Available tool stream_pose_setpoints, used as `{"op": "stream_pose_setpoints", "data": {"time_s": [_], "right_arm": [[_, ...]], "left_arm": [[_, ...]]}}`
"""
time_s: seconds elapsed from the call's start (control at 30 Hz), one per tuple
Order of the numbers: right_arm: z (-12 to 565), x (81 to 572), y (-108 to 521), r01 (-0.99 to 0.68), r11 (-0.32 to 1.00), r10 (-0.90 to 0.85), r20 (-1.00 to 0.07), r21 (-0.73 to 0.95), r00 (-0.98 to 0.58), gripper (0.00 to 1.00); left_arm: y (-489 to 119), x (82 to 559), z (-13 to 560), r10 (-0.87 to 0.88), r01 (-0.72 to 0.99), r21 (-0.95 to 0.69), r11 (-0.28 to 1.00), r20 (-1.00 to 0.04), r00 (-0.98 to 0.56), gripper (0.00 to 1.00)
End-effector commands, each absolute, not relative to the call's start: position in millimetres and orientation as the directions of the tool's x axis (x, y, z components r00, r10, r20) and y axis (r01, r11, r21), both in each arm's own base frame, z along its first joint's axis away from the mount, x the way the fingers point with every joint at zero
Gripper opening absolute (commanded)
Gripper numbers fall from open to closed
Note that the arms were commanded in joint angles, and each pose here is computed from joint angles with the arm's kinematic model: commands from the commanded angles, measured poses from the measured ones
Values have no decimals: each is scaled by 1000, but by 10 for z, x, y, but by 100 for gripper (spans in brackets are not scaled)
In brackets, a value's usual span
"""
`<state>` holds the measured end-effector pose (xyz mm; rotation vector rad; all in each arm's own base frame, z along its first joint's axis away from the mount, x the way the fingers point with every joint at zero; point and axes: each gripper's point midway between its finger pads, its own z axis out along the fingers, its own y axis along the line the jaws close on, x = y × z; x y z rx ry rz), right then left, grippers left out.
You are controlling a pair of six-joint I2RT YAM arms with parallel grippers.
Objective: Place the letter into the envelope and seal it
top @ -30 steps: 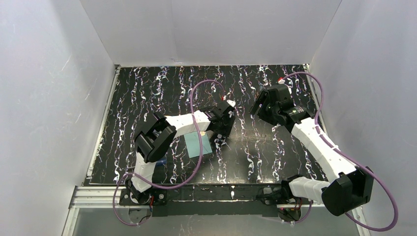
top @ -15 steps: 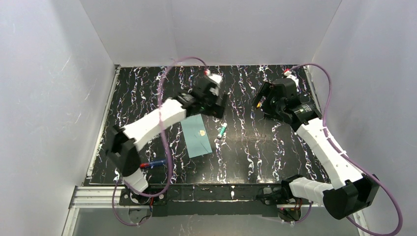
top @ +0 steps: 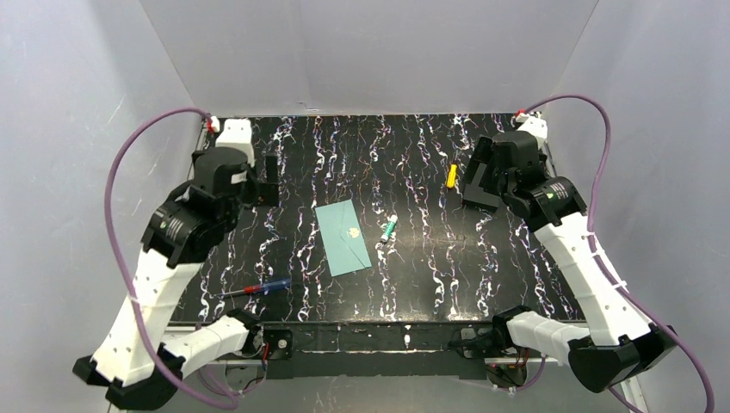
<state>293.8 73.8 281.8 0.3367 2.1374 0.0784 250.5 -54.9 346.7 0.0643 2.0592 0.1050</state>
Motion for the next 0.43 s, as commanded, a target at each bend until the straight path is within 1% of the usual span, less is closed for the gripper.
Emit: {"op": "stream_pose_setpoints", "data": {"time_s": [0.0,0.2,0.4], "right_arm": [[3043,2847,531,241,961,237,-852,135,-466,99],[3168,2742,499,244,955,266,-857,171,-442,99],[3202,2652,497,235,953,281,-852,192,-442,99]], "left_arm": [[-199,2122,3403,141,-37,184,982,-852,-503,98],[-106,1781,3485,73,-25,97,995,-874,-480,98],[-69,1648,3480,73,-4,86,996,-875,-478,98]]}}
